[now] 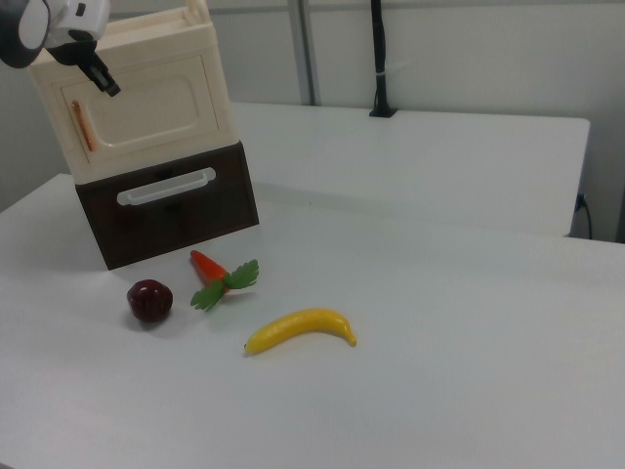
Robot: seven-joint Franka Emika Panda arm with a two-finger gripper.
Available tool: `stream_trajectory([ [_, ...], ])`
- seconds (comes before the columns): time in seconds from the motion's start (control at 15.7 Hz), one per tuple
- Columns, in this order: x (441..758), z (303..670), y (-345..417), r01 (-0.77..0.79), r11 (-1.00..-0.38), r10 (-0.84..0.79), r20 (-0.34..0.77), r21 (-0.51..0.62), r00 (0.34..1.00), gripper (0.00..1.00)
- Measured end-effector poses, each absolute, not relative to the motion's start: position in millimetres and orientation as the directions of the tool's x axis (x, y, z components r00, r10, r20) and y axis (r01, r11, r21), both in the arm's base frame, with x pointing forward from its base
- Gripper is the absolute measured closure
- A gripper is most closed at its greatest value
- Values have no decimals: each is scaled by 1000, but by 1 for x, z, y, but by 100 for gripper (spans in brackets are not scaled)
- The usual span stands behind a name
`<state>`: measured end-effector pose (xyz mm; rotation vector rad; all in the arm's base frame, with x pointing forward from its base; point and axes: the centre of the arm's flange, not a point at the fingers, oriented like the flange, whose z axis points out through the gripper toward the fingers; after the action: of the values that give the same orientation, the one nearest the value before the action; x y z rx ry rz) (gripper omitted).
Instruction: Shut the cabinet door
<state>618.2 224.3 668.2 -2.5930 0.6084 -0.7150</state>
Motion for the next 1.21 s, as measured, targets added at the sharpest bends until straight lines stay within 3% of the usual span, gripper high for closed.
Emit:
stream_trajectory([
  [0.26,623,656,221,-265,-868,-441,404,-420,802,99],
  [0.45,631,633,188,-243,-918,-356,382,-313,853,99],
  [0.64,634,612,123,-186,-970,-225,286,-155,932,99],
  [0.89,615,595,55,-90,-996,-86,137,19,987,99],
  [1.21,586,589,-1,25,-998,27,31,55,999,99],
])
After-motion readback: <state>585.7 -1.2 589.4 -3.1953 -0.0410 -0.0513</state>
